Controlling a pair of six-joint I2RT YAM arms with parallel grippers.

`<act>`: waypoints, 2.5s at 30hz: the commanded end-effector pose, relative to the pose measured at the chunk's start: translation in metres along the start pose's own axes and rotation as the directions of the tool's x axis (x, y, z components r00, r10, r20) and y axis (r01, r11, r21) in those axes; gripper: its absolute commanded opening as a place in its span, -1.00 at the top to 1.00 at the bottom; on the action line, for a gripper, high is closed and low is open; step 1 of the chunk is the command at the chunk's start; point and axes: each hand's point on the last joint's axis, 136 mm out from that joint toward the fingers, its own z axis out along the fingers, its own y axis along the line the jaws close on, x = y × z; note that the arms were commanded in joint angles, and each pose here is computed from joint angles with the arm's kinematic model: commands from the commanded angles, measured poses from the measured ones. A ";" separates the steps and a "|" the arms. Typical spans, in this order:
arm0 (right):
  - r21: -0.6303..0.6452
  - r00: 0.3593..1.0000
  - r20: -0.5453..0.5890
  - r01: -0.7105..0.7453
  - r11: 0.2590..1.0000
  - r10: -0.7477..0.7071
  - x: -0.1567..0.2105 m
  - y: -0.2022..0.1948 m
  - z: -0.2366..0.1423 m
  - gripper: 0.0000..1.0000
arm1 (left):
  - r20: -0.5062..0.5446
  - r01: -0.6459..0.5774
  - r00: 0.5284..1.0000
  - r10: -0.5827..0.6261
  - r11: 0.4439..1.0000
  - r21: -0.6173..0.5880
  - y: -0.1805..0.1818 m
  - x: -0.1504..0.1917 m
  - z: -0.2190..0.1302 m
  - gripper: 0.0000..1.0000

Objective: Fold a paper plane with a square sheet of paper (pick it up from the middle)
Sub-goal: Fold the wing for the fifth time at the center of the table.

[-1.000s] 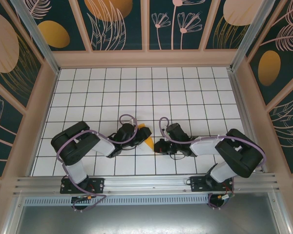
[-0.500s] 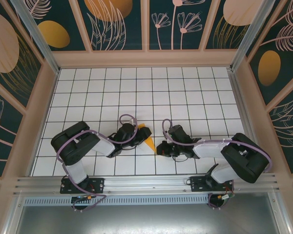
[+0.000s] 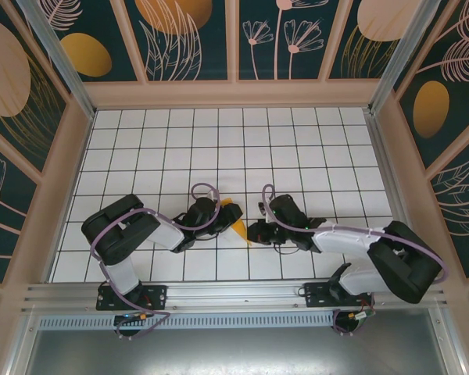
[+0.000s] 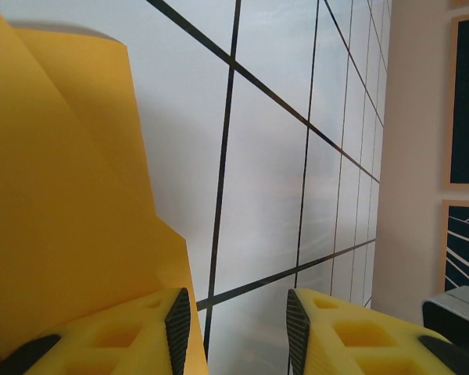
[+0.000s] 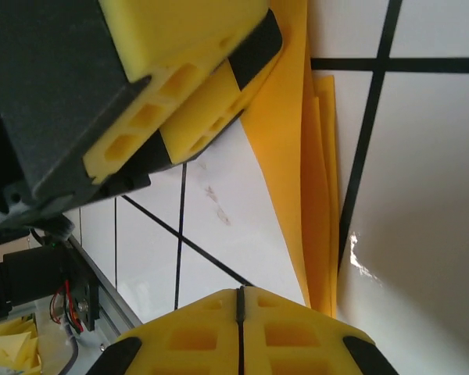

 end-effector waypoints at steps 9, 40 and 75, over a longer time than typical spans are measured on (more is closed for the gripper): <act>0.025 1.000 -0.030 -0.008 1.000 0.009 -0.017 -0.009 0.034 0.85 | 0.003 0.017 1.000 -0.016 0.985 -0.174 0.049 0.002 0.001 0.19; -0.025 0.997 0.073 0.038 0.999 -0.036 -0.016 0.012 -0.012 0.82 | 0.002 0.019 1.000 -0.019 0.985 -0.174 0.051 0.003 0.001 0.21; -0.083 1.000 0.003 -0.022 0.996 0.022 -0.038 0.008 0.032 0.84 | -0.006 0.012 1.000 -0.013 0.984 -0.178 0.049 0.003 0.003 0.20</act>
